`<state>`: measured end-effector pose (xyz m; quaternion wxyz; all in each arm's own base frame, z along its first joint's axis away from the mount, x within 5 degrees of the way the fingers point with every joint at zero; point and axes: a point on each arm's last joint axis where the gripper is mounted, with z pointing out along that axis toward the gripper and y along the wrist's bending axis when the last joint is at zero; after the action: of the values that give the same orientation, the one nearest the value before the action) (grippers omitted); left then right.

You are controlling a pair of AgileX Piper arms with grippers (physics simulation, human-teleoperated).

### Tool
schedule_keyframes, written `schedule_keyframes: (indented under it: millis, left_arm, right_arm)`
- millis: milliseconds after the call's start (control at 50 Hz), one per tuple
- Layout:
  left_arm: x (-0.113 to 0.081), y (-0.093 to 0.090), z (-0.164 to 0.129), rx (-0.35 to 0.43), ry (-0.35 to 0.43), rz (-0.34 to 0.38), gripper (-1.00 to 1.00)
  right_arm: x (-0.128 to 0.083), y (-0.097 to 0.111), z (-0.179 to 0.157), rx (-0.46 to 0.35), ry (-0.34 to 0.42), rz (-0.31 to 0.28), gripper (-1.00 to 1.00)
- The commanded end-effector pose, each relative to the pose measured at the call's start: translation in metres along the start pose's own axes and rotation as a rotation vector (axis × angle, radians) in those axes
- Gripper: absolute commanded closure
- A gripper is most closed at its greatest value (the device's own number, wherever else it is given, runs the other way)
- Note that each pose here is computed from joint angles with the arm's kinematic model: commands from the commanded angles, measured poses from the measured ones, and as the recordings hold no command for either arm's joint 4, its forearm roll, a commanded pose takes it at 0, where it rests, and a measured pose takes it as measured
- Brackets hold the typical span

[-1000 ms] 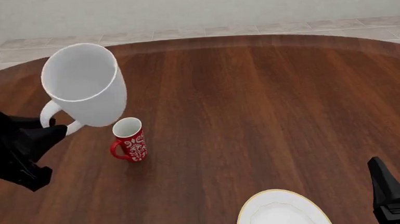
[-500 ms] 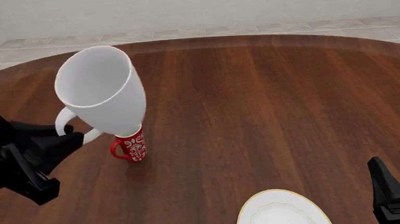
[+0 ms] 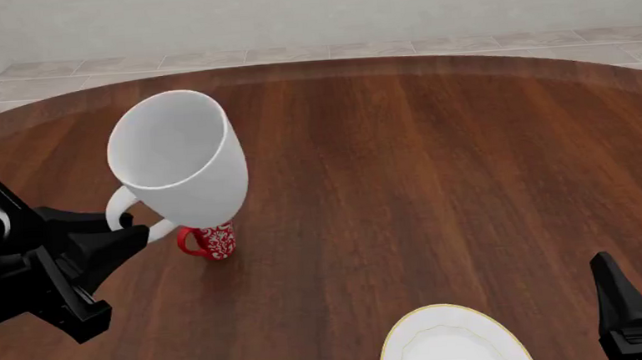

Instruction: Put the white mug on the plate.

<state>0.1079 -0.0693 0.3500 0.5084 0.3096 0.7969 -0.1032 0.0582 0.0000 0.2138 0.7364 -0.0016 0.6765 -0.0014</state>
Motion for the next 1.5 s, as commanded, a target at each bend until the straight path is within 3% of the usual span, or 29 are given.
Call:
schedule_keyframes:
  millis: [20, 340, 580, 1500]
  left_arm:
    - [0.002, 0.000, 0.002, -0.005, 0.000, 0.018, 1.00]
    - [0.000, -0.002, 0.004, 0.014, 0.005, 0.025, 1.00]
    - [-0.002, -0.011, 0.009, 0.071, 0.001, 0.041, 1.00]
    - [0.008, -0.043, 0.055, 0.217, 0.043, 0.092, 1.00]
  right_arm:
    - [0.000, 0.000, 0.000, 0.000, 0.000, 0.000, -1.00]
    - [0.000, 0.000, 0.000, 0.000, 0.000, 0.000, -1.00]
    - [0.000, 0.000, 0.000, 0.000, 0.000, 0.000, -1.00]
    - [0.000, 0.000, 0.000, 0.000, 0.000, 0.000, -1.00]
